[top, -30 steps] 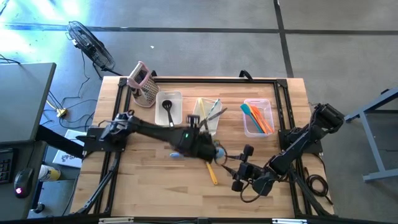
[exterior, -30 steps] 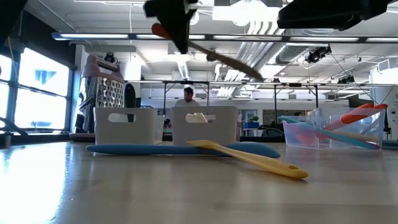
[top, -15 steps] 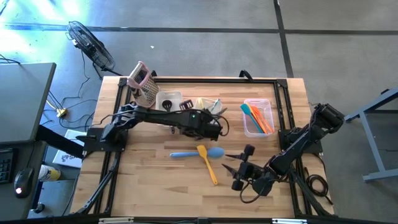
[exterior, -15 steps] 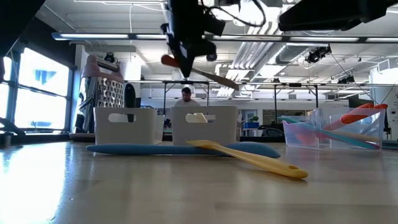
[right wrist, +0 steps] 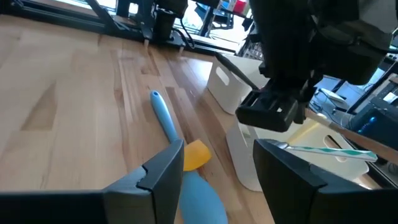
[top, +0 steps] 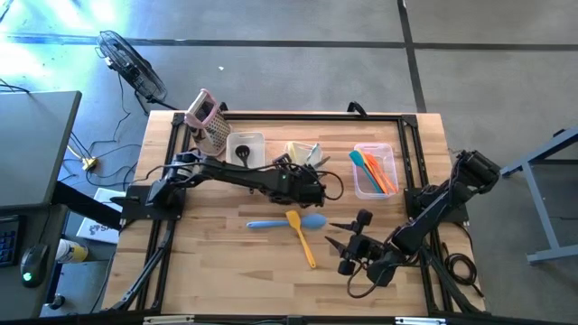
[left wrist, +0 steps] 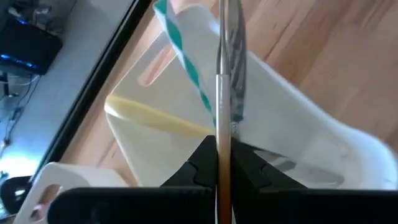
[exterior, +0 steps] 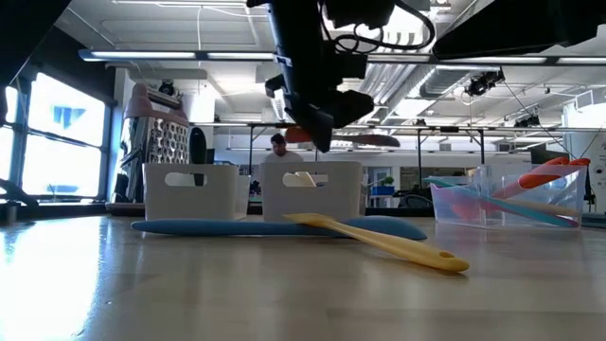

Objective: Pick & Place Kitchen Items
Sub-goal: Put the orange table knife into the right white bin

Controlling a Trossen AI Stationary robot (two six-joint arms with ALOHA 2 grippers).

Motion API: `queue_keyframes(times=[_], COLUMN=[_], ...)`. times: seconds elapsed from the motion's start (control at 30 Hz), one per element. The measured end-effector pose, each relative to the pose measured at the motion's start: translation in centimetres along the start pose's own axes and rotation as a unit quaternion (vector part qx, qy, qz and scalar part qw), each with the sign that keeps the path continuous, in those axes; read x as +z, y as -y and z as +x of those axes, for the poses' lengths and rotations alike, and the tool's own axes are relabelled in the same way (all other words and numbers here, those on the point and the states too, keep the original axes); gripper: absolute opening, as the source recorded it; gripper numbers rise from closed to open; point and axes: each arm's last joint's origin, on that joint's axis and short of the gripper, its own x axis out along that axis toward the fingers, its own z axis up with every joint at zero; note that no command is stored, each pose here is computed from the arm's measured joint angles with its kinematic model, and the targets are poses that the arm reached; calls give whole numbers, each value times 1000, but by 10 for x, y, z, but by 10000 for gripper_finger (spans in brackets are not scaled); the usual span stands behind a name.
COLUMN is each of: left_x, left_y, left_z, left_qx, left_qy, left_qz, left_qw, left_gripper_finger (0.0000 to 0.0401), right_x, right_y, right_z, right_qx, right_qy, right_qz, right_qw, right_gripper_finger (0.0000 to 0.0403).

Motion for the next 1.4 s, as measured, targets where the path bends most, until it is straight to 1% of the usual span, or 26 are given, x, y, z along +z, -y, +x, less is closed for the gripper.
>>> queue_keyframes(times=[0.07,0.23,0.3,0.43,0.53,0.67,0.77,1.07,1.4], left_x=[-3,-22,-29,-38,-40,-42,-42,-44,-43], left_y=[2,5,6,12,13,11,10,11,8], left_z=[3,15,21,32,35,38,39,40,44], left_qx=[0,18,33,31,29,23,19,13,4], left_qy=[1,-23,-17,0,9,0,-4,-13,-27], left_qz=[-4,-12,-22,-40,-46,-48,-48,-33,-30], left_qw=[1000,1000,999,999,998,999,999,999,999], left_gripper_finger=[10,10,10,10,10,11,19,18,28], right_x=[-1,-2,-2,-2,-2,-2,-2,-2,-2], right_y=[-1,-3,-3,-3,-3,-4,-3,-3,-4], right_z=[-2,-7,-9,-9,-9,-9,-9,-9,-9], right_qx=[3,8,2,0,1,2,2,1,3], right_qy=[-1,1,5,6,6,6,6,7,7], right_qz=[0,-3,-5,-7,-7,-7,-7,-6,4], right_qw=[1000,1000,1000,1000,1000,1000,1000,1000,1000], right_gripper_finger=[187,187,187,187,187,187,187,187,187])
